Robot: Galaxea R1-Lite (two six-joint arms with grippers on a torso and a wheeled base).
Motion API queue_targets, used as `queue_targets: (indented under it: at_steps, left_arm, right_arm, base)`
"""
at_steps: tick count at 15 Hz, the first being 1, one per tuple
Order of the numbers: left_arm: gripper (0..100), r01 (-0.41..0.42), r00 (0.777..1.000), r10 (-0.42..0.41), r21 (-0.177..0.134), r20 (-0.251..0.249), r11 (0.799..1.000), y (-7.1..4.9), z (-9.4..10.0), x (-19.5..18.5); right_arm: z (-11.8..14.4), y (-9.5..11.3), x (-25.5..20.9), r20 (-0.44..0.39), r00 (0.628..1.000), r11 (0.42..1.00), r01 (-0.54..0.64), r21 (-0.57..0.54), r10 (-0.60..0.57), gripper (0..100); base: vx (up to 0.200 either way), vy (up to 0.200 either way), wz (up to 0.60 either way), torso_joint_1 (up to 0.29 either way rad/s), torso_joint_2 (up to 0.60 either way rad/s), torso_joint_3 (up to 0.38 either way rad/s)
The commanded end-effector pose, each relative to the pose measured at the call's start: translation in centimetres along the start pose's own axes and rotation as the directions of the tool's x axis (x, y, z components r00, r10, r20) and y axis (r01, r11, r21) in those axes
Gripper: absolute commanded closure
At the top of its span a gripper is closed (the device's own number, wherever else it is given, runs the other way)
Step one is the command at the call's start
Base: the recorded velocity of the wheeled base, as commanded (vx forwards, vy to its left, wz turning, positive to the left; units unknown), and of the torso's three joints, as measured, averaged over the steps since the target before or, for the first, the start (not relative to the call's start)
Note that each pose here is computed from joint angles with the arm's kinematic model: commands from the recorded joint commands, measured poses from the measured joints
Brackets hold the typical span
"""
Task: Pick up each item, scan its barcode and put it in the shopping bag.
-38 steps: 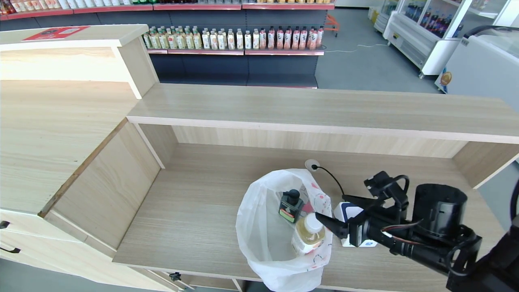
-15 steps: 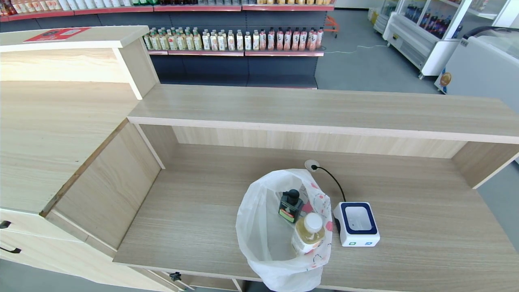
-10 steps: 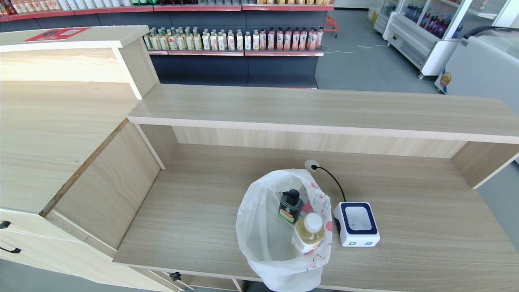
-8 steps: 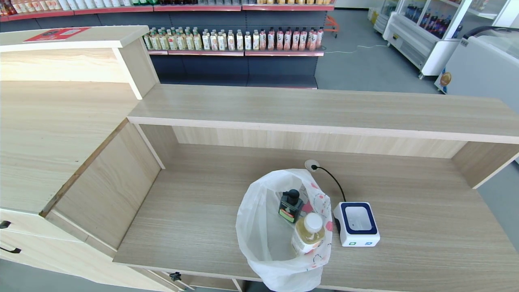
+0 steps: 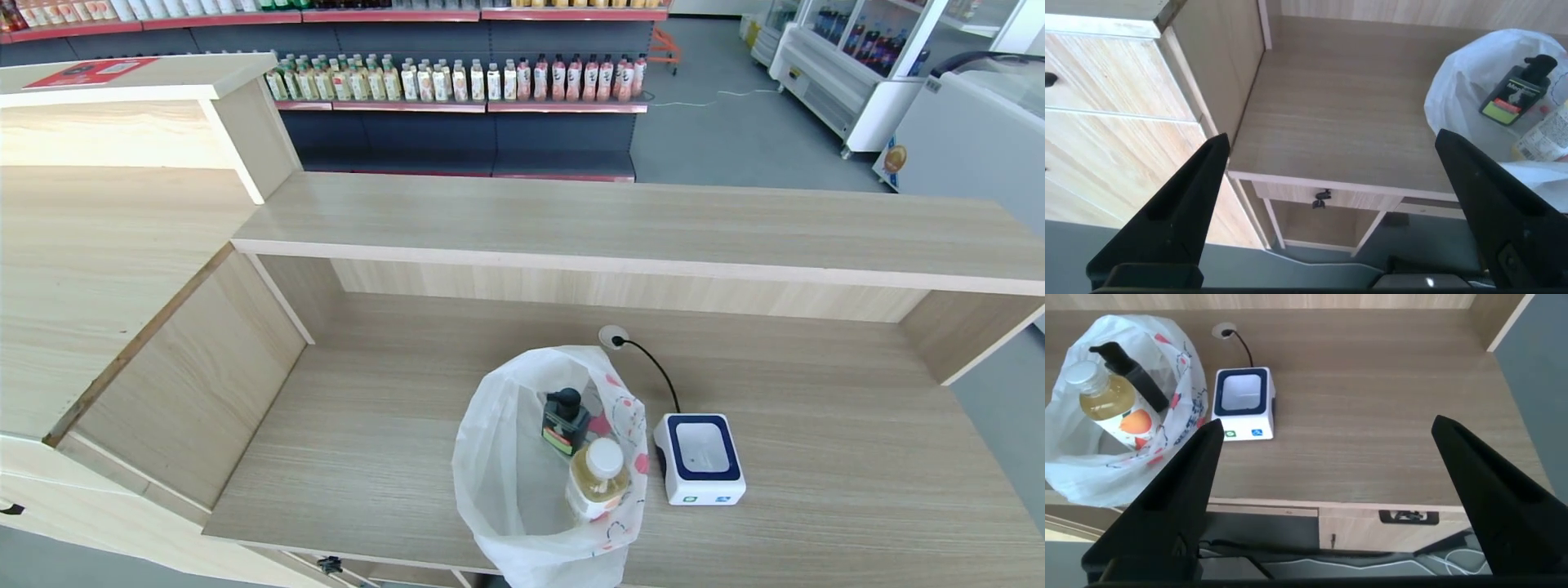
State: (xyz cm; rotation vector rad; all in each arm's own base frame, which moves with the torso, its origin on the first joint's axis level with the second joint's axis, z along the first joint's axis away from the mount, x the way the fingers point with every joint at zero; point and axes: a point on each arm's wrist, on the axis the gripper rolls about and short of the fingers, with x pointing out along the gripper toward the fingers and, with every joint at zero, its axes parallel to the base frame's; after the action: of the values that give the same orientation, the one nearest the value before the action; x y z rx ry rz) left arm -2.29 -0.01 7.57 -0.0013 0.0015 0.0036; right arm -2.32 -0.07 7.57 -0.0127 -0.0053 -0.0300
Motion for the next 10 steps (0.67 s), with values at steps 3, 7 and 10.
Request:
queue_targets:
  at_steps: [3,7,10]
  left_arm:
    - [0,0.001,1.000,-0.001,-0.002,0.000,1.000,0.00,-0.01,0.00]
    - [0,0.001,1.000,-0.001,0.000,0.000,1.000,0.00,-0.01,0.00]
    - [0,0.001,1.000,-0.001,-0.002,0.000,1.000,0.00,-0.01,0.00]
  right_arm:
    - [0.03,0.00,0.02,-0.002,1.000,1.000,0.001,-0.001,-0.001,0]
    - [0.02,0.00,0.02,-0.004,1.000,1.000,0.001,-0.001,-0.001,0]
    - [-0.01,0.00,0.04,-0.004,1.000,1.000,0.001,-0.001,-0.001,0]
  base:
    - [-0.067,0.000,0.00,0.001,0.00,0.001]
    - [-0.200,0.000,0.00,0.005,0.00,0.000]
    - [-0.200,0.000,0.00,0.004,0.01,-0.004]
